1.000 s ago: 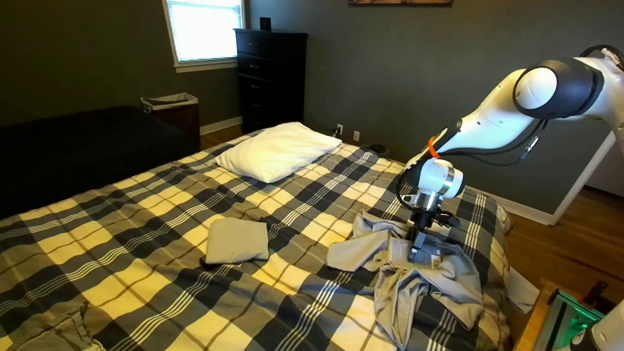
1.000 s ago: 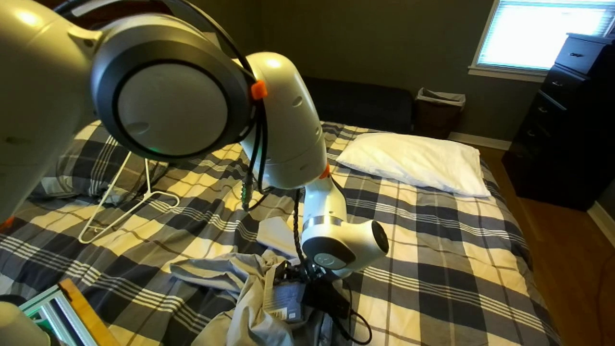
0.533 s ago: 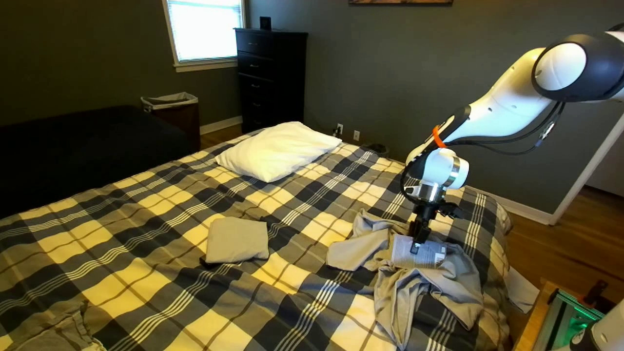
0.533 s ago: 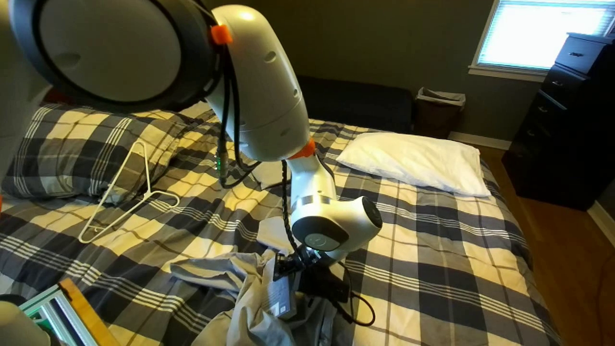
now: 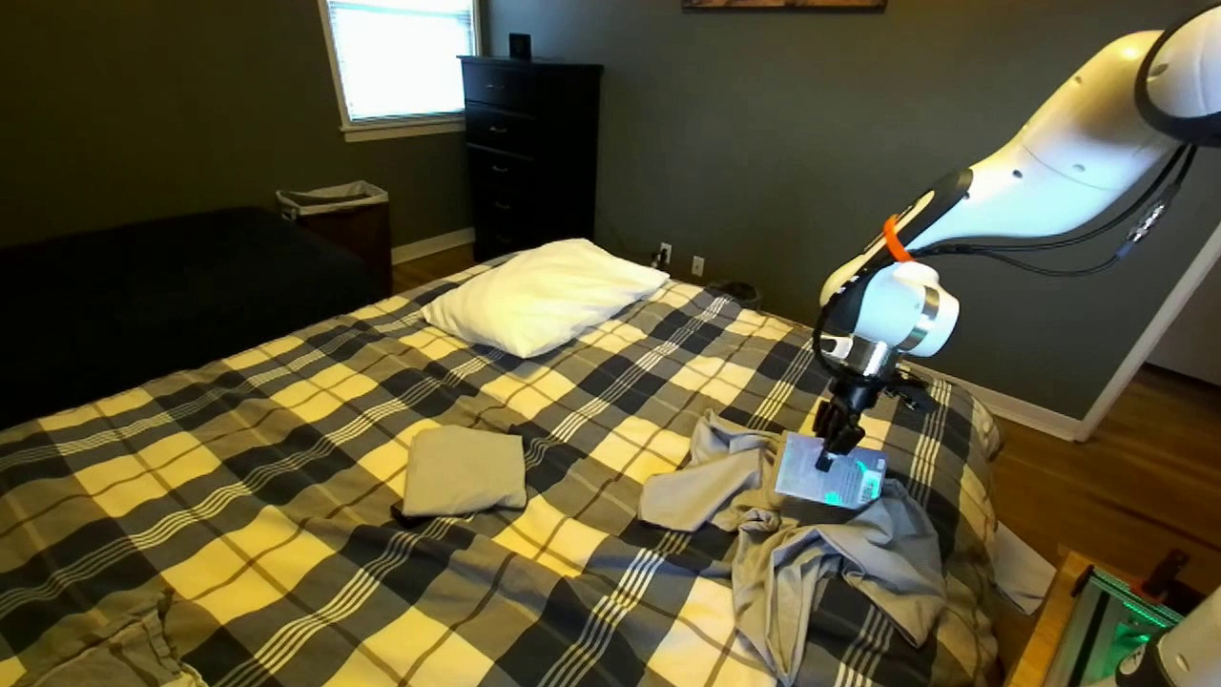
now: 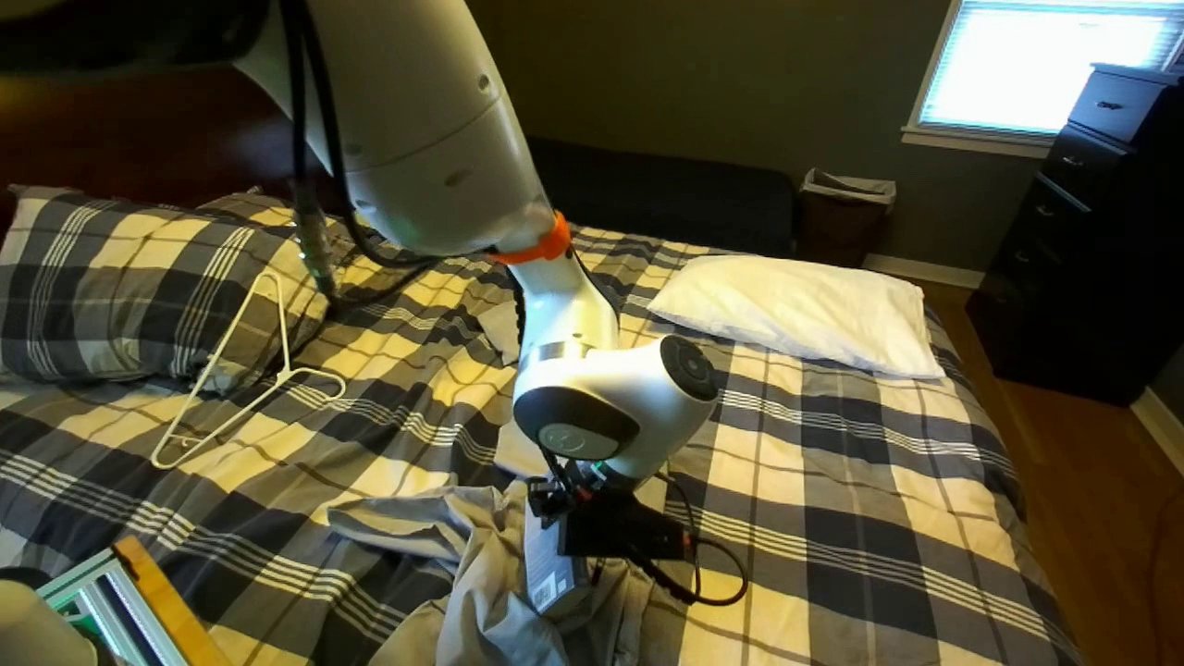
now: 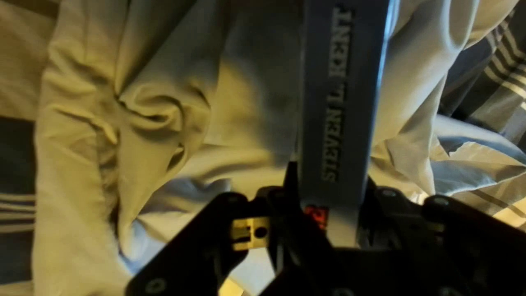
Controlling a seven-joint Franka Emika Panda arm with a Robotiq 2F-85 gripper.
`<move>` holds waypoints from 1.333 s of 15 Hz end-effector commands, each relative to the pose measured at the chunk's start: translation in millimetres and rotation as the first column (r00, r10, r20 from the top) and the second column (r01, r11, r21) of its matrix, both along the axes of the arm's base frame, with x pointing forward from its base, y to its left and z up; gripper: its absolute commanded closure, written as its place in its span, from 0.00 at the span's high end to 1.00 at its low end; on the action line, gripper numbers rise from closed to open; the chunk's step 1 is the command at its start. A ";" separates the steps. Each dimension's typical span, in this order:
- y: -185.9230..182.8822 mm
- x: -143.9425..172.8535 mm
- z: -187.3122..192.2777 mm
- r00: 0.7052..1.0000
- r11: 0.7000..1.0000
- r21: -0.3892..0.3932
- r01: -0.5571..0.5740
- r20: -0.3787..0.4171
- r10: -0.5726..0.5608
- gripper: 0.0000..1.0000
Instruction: Remove the book from the grey cloth and put it on the bed
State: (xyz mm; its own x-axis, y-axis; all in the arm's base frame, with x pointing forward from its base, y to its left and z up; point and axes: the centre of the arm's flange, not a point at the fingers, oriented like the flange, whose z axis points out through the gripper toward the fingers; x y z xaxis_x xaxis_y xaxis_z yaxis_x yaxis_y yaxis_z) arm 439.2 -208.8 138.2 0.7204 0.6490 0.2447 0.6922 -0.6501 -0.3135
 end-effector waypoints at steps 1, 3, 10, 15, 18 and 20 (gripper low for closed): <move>3.8 -21.8 64.2 0.980 0.997 0.007 0.071 0.185 -0.071 0.08; 2.7 -17.0 83.7 0.953 0.995 0.039 0.093 0.285 -0.100 0.08; 4.8 19.9 67.4 0.949 0.977 0.080 0.199 0.233 -0.213 0.08; 58.6 95.7 121.6 0.915 0.957 0.185 0.222 0.299 -0.270 0.08; 115.6 132.0 135.5 0.947 0.964 0.260 0.060 0.291 -0.137 0.08; 151.4 147.1 137.8 0.961 0.941 0.337 -0.036 0.270 -0.060 0.08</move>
